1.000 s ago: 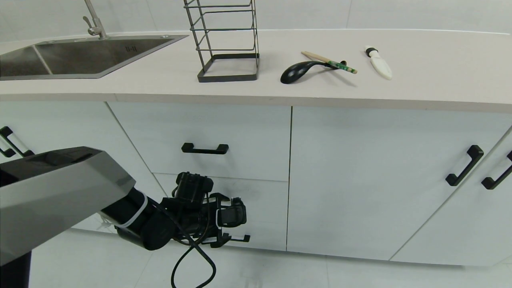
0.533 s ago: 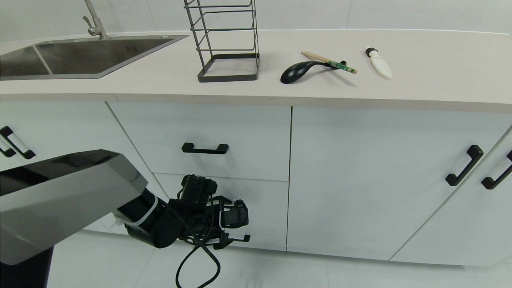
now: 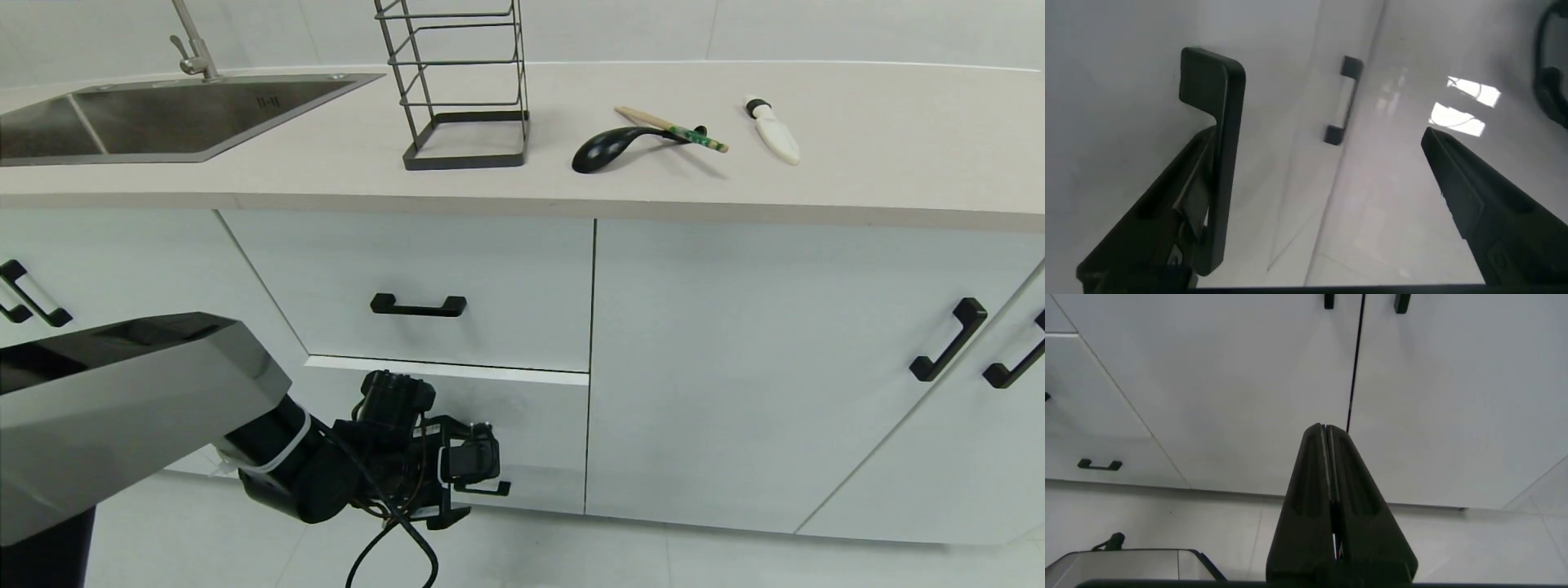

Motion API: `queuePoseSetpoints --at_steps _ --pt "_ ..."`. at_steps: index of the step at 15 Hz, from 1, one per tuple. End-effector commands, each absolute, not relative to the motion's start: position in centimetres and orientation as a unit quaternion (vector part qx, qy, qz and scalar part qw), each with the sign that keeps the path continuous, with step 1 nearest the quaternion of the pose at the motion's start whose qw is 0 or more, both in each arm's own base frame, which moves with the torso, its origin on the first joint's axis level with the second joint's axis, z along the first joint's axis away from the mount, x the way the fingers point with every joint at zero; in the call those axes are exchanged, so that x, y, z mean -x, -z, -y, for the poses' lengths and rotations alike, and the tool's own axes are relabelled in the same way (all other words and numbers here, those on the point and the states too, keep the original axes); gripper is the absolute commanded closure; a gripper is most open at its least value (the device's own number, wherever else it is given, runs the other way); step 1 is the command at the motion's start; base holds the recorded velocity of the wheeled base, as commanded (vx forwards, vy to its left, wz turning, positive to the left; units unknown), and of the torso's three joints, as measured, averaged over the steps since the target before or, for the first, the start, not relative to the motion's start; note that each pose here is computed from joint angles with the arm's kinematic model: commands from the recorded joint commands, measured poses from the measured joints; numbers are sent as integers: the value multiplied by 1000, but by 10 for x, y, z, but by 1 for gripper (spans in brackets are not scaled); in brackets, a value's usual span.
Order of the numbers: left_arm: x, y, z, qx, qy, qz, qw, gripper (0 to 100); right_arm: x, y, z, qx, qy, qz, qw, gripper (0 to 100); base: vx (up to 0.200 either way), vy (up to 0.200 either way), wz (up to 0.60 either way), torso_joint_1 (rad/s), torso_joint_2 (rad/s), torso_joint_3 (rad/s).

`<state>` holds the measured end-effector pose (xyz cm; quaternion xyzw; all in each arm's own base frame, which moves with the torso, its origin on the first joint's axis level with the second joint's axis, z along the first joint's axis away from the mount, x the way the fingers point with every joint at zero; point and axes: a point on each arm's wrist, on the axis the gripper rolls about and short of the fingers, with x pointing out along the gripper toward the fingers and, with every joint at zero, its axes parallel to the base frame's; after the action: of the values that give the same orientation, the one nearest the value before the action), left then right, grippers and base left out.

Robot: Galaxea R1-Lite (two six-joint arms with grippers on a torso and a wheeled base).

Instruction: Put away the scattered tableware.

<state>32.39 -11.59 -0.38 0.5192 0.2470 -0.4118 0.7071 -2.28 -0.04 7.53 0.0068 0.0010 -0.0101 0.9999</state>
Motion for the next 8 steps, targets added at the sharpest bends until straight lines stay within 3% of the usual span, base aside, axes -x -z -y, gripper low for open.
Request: queuePoseSetpoints --at_steps 1,8 --pt "-320 2 114 -520 411 -247 707 0 23 -75 0 -7 10 -1 1000 100 0 0 0 0 0 0" --pt "-289 -13 103 -517 415 -252 704 0 23 -75 0 -7 10 -1 1000 100 0 0 0 0 0 0"
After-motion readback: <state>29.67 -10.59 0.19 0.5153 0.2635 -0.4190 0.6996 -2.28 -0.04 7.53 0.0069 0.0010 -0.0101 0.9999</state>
